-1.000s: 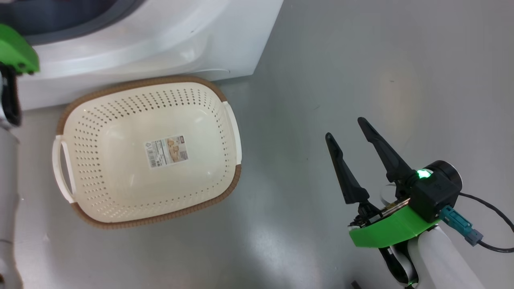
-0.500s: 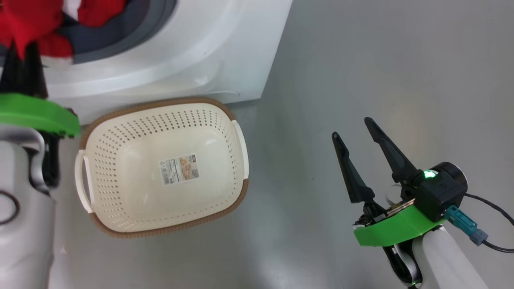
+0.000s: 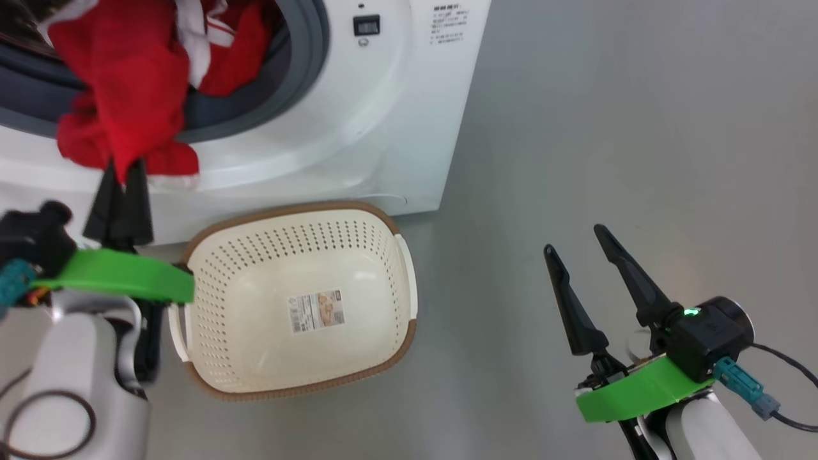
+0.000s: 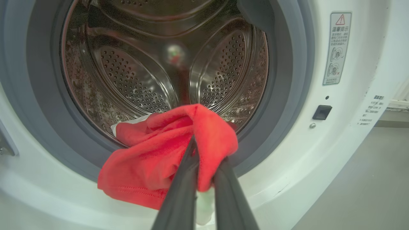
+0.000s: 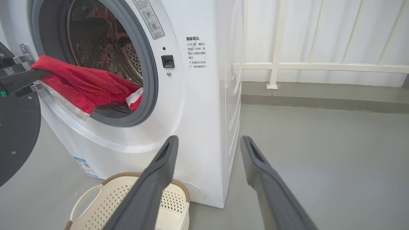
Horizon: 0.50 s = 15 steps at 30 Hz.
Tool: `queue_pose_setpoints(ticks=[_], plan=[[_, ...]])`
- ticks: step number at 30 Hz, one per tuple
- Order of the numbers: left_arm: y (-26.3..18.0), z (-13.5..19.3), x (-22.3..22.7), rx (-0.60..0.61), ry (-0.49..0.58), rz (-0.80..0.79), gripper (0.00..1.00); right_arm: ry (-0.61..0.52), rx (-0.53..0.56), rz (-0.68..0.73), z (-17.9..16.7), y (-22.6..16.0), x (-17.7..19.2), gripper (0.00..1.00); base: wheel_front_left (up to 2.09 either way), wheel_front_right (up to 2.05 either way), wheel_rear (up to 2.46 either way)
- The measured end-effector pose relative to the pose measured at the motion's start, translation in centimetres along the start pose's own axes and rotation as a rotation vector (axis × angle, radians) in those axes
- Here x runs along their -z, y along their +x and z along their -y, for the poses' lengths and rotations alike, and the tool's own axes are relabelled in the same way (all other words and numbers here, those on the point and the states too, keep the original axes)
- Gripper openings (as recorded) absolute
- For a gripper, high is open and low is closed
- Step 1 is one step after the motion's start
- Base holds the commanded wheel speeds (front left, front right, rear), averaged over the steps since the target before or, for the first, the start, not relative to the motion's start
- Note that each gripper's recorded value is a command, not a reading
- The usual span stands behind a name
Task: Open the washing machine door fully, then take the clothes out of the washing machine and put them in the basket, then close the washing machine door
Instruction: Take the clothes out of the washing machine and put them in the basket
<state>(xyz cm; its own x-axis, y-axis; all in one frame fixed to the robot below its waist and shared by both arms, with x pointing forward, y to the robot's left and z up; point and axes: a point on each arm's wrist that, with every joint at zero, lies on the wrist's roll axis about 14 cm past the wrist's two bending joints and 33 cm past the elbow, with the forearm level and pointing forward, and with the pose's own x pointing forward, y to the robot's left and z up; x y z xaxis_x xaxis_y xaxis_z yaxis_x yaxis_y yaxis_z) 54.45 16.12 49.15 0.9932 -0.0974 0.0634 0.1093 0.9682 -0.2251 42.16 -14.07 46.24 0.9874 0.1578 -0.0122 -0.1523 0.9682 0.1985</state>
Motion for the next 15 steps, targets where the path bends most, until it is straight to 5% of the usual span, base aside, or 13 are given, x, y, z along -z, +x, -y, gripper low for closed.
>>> queue_pose_setpoints(ticks=[15], plan=[[-6.9, 2.5, -3.4, 0.038, 0.044, 0.084, 0.0, 0.001, -0.027, 0.049, -1.5, -2.2, -2.1, 1.0, 0.0, 0.0, 0.0]])
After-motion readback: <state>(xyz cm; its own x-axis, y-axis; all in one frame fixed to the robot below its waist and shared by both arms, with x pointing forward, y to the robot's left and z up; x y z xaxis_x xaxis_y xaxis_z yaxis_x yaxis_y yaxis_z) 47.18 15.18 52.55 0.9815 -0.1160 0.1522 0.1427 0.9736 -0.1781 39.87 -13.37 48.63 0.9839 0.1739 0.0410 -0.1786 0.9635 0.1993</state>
